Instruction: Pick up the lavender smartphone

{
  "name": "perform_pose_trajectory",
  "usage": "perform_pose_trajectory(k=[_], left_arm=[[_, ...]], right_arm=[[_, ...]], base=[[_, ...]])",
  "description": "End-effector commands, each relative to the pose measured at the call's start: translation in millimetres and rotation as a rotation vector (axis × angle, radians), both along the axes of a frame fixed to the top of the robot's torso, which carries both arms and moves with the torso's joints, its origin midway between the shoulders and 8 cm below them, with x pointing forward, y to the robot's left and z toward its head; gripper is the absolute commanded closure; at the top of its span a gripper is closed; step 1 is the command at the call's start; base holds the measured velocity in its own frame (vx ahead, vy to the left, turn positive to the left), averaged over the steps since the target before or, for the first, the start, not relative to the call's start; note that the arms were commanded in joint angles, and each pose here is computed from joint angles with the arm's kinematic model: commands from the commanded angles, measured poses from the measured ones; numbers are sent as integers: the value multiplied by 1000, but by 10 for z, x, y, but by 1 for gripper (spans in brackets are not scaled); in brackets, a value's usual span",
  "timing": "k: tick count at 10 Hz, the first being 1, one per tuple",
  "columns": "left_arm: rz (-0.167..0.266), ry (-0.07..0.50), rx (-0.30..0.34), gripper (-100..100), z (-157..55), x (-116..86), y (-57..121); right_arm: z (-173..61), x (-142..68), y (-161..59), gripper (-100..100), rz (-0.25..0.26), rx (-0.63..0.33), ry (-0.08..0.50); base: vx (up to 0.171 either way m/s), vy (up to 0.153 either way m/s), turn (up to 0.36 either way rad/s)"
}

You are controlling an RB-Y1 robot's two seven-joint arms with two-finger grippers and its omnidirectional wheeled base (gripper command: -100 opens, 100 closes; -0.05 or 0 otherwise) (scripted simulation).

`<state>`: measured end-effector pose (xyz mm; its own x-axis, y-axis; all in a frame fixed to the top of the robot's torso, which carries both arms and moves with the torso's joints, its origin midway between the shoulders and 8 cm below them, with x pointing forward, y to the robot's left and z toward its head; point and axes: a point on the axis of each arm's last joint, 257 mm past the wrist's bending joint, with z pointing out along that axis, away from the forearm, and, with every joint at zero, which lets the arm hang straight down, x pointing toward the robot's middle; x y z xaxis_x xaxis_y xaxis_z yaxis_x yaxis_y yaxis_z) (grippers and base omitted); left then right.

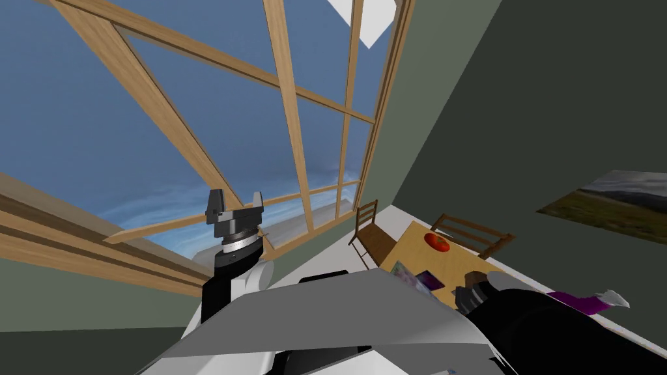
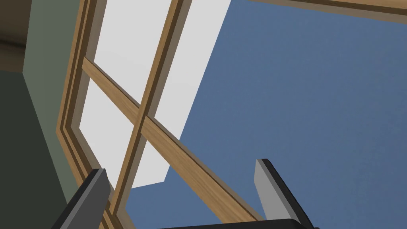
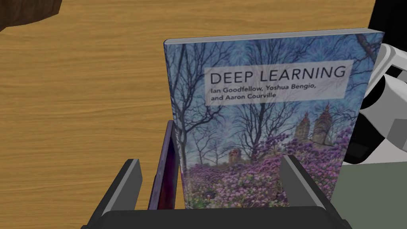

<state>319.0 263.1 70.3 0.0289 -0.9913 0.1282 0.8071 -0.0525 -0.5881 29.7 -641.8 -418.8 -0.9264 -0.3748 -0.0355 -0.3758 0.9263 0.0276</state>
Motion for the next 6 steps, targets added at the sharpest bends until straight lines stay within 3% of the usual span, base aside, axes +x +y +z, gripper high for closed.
perform_pose_trajectory(k=[1, 3, 4, 5, 6], left_arm=[[0, 0, 0, 0, 0, 0, 0], [0, 0, 0, 0, 0, 0, 0], [0, 0, 0, 0, 0, 0, 0], [0, 0, 0, 0, 0, 0, 1], [0, 0, 0, 0, 0, 0, 0]], right_arm=[[76, -115, -187, -100, -17, -35, 44], [133, -202, -318, -100, -32, -61, 78], [95, -171, -279, -100, -27, -54, 66], [98, -175, -286, 0, -28, -55, 68], [64, -224, -261, -100, -35, -51, 65]], base=[[89, 39, 295], [88, 39, 180], [39, 6, 32], [8, 1, -4], [-2, -3, 67]])
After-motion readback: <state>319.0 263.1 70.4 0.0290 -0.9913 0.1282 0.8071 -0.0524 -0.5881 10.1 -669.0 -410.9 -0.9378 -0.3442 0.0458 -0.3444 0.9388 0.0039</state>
